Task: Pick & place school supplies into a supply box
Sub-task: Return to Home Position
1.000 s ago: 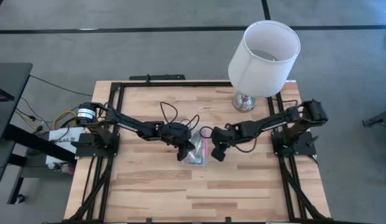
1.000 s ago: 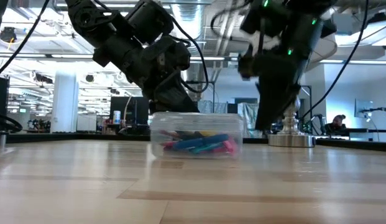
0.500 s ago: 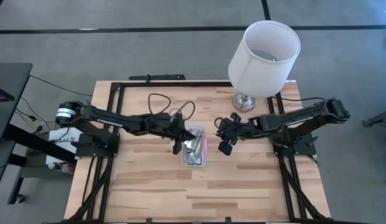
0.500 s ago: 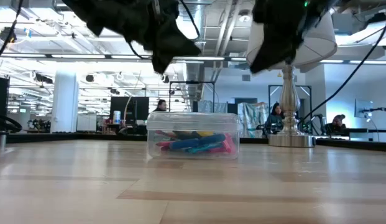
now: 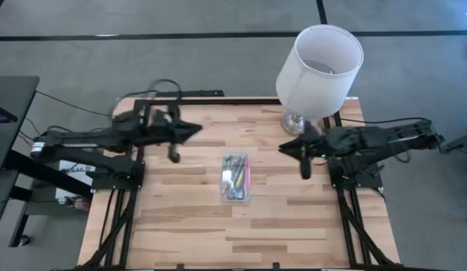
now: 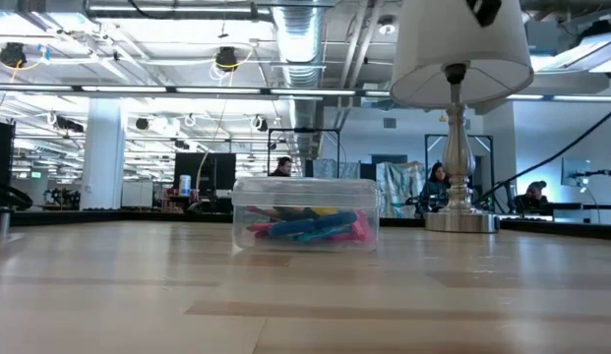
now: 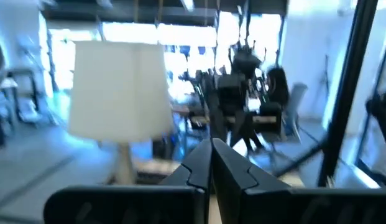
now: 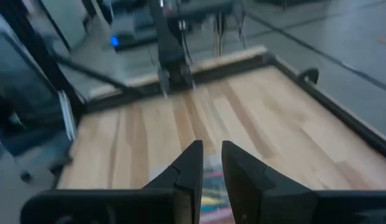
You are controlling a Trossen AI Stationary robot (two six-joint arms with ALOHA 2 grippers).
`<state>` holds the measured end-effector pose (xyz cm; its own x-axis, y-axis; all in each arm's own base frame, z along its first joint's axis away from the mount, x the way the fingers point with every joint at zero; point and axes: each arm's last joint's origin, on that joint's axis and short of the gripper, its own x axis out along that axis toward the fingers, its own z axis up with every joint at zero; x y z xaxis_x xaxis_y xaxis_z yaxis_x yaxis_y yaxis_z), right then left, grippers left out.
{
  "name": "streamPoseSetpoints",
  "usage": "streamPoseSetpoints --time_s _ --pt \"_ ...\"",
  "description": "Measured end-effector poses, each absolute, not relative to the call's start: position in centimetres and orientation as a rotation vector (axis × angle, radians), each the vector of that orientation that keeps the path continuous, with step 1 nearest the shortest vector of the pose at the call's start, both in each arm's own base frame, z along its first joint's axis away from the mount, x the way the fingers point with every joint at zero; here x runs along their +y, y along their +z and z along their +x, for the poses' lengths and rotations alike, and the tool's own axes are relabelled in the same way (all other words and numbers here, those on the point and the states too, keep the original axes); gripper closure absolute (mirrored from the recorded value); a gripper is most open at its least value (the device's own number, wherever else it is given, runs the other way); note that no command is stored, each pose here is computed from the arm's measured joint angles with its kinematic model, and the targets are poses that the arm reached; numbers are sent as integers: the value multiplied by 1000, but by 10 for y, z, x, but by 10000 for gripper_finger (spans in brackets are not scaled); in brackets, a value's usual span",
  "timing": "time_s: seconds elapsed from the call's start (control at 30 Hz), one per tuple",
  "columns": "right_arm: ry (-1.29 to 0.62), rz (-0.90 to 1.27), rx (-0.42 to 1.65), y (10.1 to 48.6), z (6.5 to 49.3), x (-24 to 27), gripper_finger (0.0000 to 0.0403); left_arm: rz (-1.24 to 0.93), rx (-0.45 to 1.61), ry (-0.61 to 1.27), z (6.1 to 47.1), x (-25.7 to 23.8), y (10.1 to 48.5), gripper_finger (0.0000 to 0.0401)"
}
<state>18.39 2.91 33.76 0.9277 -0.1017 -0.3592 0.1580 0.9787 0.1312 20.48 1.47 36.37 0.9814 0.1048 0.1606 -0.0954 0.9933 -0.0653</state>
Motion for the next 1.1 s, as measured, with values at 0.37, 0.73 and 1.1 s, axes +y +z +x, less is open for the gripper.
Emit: streamPoseSetpoints --time_s 0.37,0.73,1.1 --pt "-165 274 201 363 117 10 349 -35 -62 195 122 12 370 394" --pt "18 -77 164 351 116 24 349 4 89 215 109 12 323 394" --pt "65 15 -67 298 79 14 349 -71 -111 223 74 10 279 394"
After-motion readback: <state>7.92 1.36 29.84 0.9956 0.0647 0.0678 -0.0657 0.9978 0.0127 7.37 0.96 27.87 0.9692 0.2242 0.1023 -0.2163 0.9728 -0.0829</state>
